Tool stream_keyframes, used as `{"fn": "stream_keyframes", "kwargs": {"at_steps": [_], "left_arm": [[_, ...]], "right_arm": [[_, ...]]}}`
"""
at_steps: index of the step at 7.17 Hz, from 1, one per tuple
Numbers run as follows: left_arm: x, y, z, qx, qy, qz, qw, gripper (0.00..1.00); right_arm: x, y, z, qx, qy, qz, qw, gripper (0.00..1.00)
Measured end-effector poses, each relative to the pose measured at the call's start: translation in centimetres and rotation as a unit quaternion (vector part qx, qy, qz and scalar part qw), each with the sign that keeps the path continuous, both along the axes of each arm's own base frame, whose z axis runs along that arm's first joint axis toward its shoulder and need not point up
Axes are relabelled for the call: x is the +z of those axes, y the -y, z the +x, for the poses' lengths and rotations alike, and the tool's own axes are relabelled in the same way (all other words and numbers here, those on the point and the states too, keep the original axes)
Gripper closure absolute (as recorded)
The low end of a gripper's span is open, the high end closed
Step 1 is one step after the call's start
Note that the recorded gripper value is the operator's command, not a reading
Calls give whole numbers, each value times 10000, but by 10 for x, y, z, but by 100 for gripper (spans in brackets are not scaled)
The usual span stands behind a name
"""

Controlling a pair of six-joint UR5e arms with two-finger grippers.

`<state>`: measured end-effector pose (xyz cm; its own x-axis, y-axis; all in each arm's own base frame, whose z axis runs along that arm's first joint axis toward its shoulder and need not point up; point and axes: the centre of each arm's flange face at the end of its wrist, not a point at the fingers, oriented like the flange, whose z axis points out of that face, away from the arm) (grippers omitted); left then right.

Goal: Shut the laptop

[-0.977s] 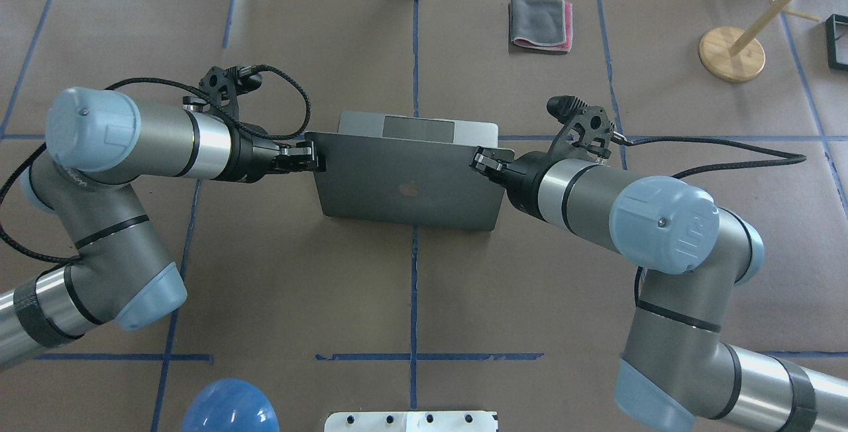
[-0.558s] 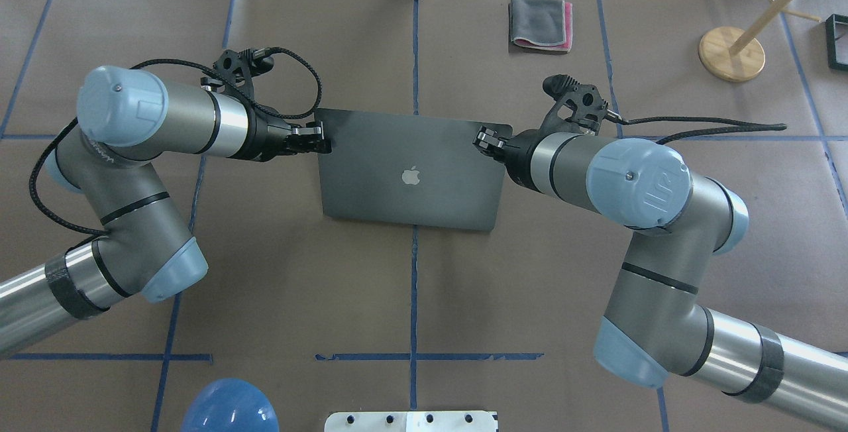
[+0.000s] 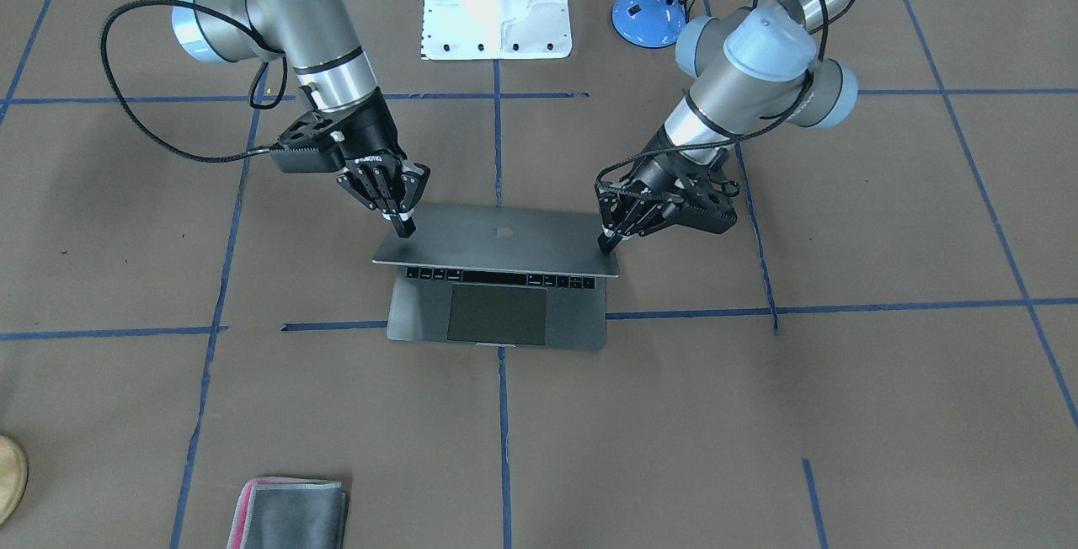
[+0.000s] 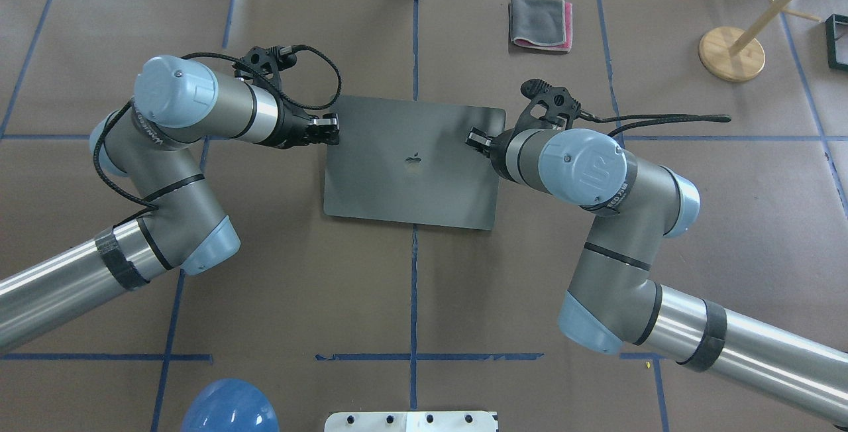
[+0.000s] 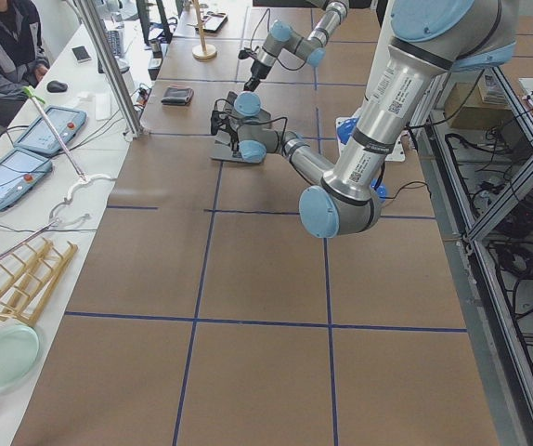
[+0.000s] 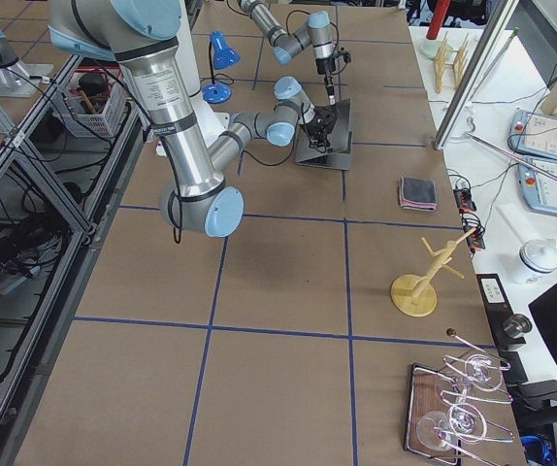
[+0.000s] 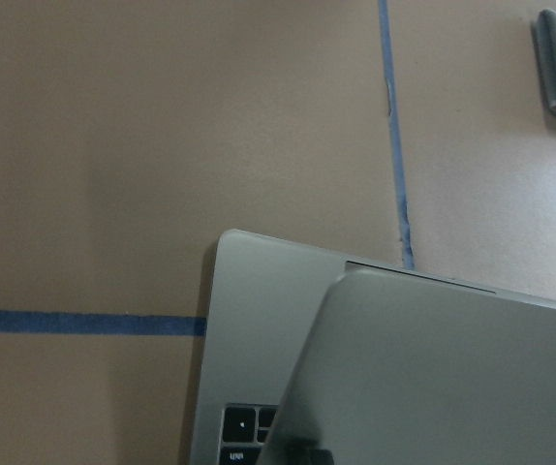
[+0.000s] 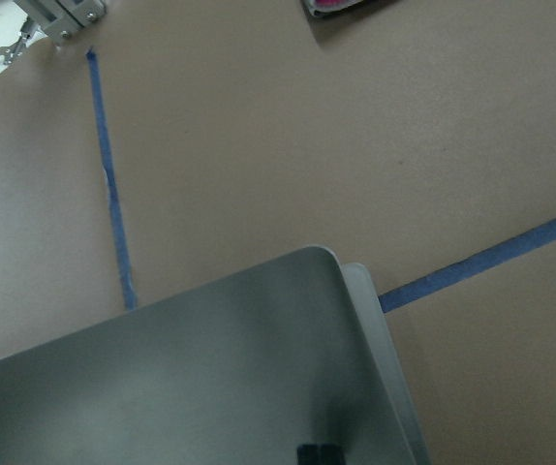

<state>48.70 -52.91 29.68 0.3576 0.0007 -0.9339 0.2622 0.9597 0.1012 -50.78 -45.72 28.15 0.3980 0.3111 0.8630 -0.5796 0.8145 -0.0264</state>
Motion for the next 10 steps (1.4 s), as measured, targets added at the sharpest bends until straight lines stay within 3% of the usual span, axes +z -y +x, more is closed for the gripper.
{"fn": "stream_keyframes", "kwargs": {"at_steps": [1,2,3,4,7,8,10], "left_arm": [[11,8,13,42,144,-25,9999,100],[17,11,20,92,235,-4,9997,81],[20,12,22,150,270,14,9995,26],[20,13,20,273,248,-21,9993,1],[34,20,-9,692,213,-318,9969,1],[43,22,-31,831,334,-324,9955,1],[52,18,-86,1190,942,-129,9883,1]], "right_arm": [[12,5,-11,-25,-139,-75,9999,86],[20,7,-18,-58,-220,-116,9997,35],[22,6,-20,-117,-235,-143,9996,0],[22,6,-20,-230,-199,-208,9993,0],[21,20,20,-868,-93,-603,9944,0],[17,19,38,-1173,-297,-554,9911,0],[17,22,77,-1778,-791,-392,9801,0]]}}
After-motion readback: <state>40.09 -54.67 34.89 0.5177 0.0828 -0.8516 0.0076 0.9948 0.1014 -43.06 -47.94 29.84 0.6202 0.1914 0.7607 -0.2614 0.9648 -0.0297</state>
